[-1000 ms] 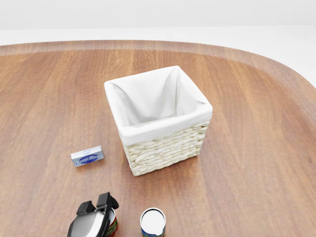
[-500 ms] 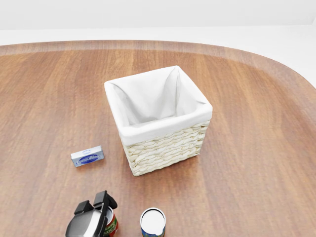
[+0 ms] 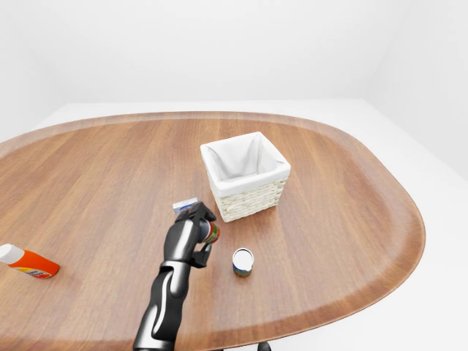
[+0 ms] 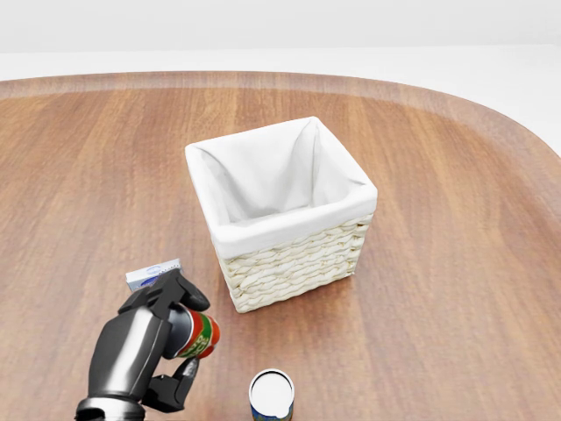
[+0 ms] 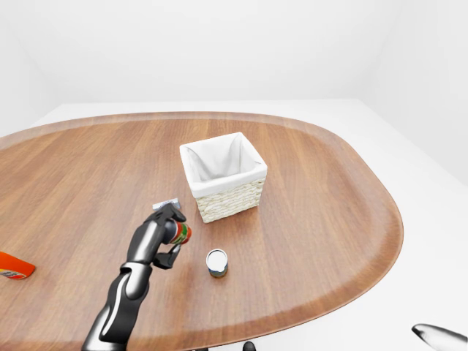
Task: Pick up the tomato sauce, and put it in the basket.
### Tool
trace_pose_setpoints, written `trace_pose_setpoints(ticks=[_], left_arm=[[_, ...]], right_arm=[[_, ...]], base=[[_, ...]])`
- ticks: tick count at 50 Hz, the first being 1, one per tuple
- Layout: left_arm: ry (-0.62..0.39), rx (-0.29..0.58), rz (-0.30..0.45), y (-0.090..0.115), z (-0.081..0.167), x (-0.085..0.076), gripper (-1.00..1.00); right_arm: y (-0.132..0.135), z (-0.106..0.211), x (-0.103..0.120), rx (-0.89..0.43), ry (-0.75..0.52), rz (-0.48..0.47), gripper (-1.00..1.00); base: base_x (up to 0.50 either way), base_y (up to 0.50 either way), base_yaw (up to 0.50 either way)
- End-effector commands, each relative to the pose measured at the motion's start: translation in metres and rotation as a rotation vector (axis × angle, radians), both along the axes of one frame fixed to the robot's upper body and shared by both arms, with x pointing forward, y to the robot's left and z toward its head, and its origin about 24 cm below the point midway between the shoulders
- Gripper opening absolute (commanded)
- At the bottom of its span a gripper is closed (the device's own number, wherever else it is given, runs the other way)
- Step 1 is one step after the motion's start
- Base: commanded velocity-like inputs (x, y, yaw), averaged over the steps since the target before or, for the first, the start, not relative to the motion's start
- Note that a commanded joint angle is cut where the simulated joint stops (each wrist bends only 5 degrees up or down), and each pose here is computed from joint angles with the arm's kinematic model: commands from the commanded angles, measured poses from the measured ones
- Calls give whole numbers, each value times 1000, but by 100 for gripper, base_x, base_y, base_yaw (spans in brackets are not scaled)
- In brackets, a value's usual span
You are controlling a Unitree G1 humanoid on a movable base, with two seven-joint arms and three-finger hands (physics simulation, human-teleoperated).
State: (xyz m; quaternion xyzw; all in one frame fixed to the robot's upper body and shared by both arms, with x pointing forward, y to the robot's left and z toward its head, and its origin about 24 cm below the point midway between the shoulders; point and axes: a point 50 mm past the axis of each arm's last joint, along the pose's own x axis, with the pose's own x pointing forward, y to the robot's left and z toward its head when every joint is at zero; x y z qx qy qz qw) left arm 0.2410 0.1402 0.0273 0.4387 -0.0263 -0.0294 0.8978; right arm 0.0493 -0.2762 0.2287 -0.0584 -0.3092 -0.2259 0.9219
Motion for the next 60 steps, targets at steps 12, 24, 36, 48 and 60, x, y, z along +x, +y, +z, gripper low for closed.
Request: trace_pose_setpoints(ticks=[12,24,36,48,60], left_arm=[[-372,55,-85,-27,160,85,-100],[-448,238,29,-52,246,171,-100],[-343,341,17,-69,259,186,-100],[-190,430,-24,-78,231,188,-100],[-76,409,-21,-73,166,185,-100]], right_arm=[[0,-1,0,2,0,0,100],[0,1,-1,3,-2,3,100],[-2,2,-3,4,-6,3,100],[-3,5,-6,7,-13,2,100],[-1,3,-1,4,-7,9,100]], base=[[0,0,0],[0,0,0],[0,0,0],[0,0,0],[0,0,0]])
